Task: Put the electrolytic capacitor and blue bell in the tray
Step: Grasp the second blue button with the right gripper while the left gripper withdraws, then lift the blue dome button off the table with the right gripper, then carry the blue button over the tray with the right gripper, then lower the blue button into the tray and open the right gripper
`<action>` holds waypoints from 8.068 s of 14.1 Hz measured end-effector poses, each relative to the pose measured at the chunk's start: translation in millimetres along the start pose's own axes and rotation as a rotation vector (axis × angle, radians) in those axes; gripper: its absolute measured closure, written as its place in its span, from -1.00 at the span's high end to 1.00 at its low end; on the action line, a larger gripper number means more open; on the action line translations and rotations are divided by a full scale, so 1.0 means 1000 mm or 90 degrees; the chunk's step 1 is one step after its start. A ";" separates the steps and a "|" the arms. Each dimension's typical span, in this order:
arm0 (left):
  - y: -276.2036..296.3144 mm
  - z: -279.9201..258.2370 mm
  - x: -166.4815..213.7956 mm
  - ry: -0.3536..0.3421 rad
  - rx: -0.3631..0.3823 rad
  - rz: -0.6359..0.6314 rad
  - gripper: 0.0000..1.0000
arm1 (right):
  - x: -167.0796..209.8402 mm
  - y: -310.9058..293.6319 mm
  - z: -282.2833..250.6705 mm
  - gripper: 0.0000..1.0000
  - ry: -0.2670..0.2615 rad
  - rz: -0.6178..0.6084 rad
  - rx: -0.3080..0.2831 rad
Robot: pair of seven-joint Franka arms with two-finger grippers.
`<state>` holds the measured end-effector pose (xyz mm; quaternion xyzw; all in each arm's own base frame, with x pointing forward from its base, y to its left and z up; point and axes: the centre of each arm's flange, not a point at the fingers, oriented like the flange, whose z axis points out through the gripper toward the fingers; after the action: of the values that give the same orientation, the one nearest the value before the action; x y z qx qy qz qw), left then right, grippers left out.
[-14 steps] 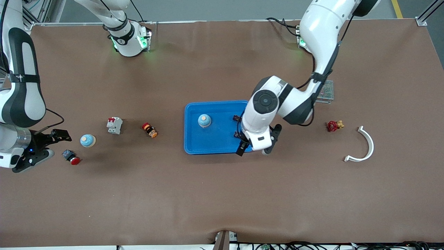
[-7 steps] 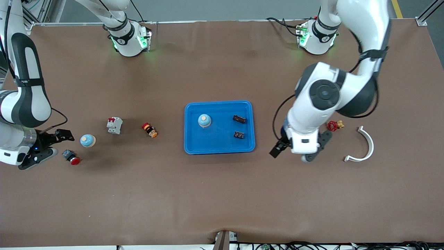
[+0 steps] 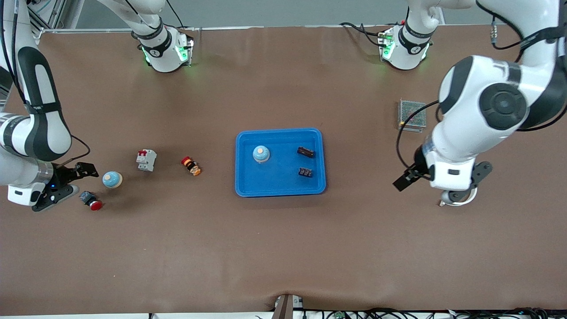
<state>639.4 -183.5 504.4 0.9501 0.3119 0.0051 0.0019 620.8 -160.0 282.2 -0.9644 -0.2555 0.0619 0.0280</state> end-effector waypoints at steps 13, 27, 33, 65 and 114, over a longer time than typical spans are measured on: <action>-0.080 -0.063 0.023 -0.013 0.024 0.215 1.00 | -0.004 -0.015 0.051 1.00 0.021 -0.010 -0.012; -0.152 -0.112 -0.005 0.006 0.028 0.333 1.00 | -0.010 -0.020 0.099 1.00 0.025 -0.053 -0.012; -0.160 -0.122 -0.013 -0.005 0.035 0.374 1.00 | -0.016 -0.012 0.108 1.00 0.026 -0.064 -0.011; -0.171 -0.125 -0.008 -0.012 0.038 0.388 1.00 | 0.019 0.000 0.032 0.32 0.009 -0.088 0.007; -0.167 -0.131 -0.011 -0.007 0.035 0.393 1.00 | 0.248 -0.543 0.056 0.32 0.091 0.400 0.002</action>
<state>530.1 -55.0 633.9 0.9997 0.0087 -0.0081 -0.0236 561.2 435.5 246.9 -0.9980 0.0578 -0.0001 0.0268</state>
